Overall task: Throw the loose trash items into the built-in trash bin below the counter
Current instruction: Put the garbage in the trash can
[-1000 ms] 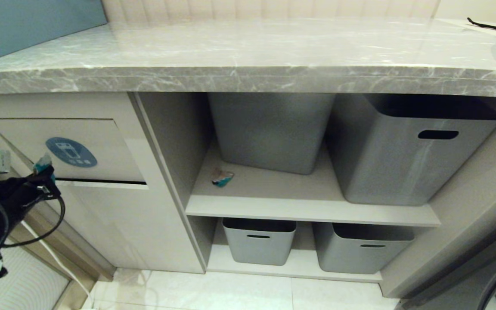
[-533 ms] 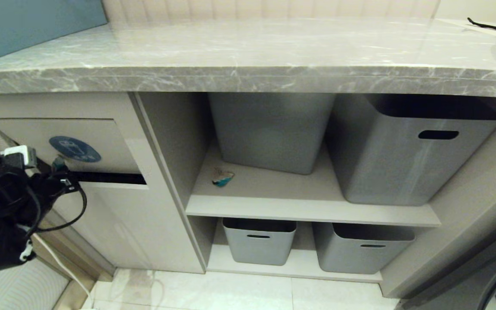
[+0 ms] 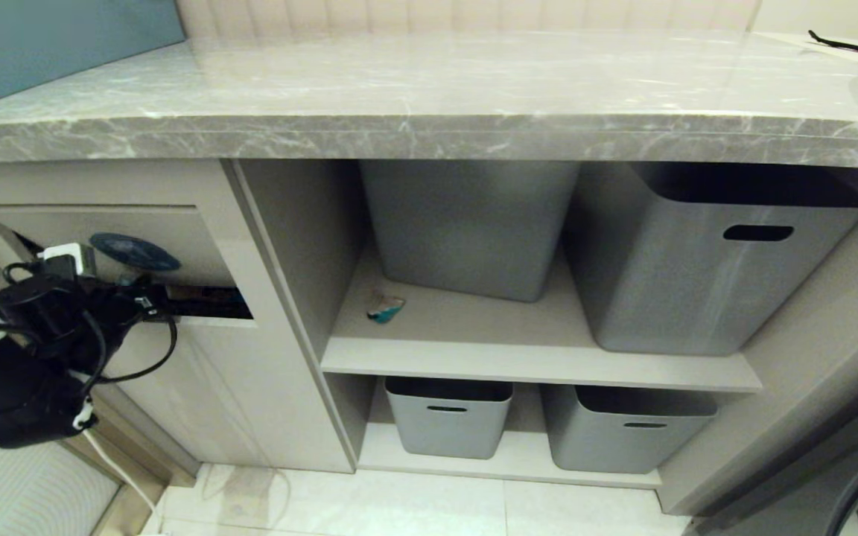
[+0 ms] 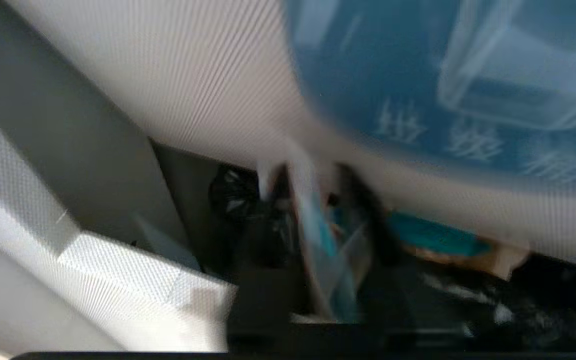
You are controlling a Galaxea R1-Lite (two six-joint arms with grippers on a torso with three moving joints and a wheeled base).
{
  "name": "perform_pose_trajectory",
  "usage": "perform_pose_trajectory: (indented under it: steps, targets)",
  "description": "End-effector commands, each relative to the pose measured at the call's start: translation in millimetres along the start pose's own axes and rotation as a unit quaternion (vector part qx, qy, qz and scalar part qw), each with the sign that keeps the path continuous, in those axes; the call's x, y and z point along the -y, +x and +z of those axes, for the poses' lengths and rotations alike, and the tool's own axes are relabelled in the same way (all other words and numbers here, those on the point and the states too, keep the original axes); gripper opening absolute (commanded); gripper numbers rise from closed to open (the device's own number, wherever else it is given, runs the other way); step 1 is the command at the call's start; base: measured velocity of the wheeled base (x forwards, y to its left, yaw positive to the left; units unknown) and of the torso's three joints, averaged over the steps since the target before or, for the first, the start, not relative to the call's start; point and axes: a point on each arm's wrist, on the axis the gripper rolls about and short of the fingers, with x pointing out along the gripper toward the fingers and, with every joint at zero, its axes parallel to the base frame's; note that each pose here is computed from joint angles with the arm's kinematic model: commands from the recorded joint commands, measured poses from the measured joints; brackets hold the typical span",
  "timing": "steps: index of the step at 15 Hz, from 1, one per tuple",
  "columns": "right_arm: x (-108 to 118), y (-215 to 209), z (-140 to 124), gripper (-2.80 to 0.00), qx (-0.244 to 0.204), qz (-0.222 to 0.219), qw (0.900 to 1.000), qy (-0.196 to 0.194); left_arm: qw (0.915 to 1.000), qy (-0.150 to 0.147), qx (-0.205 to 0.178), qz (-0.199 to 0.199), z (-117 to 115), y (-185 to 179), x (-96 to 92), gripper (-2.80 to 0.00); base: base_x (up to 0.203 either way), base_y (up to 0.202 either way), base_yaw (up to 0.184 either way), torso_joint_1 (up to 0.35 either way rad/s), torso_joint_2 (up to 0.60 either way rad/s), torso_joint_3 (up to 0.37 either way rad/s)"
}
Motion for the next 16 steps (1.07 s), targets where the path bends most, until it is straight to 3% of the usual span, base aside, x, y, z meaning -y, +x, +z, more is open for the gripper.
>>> perform_pose_trajectory:
  steps: [1,7,10,14,16]
  targets:
    - [0.0,-0.1,-0.1,-2.8,0.001,0.0,1.0,0.0,1.0,-0.003,0.009,-0.002,-3.3,8.5,2.1,0.0,0.0,0.0,0.0,0.0,0.0,0.0]
    - [0.0,-0.1,-0.1,-2.8,0.001,0.0,1.0,0.0,0.9998,-0.007,0.021,0.0,-4.5,18.2,10.6,0.0,0.0,0.0,0.0,0.0,0.0,0.0]
    - [0.0,-0.1,-0.1,-2.8,0.001,0.0,1.0,0.0,0.9999,-0.008,0.006,0.0,-8.4,11.5,13.8,0.0,0.0,0.0,0.0,0.0,0.0,0.0]
    - [0.0,-0.1,-0.1,-2.8,0.001,0.0,1.0,0.0,0.9999,-0.009,-0.006,0.0,16.0,-24.2,15.3,0.0,0.0,0.0,0.0,0.0,0.0,0.0]
    - [0.0,-0.1,-0.1,-2.8,0.001,0.0,1.0,0.0,1.0,-0.009,0.003,0.0,42.8,-50.1,16.0,0.0,0.0,0.0,0.0,0.0,0.0,0.0]
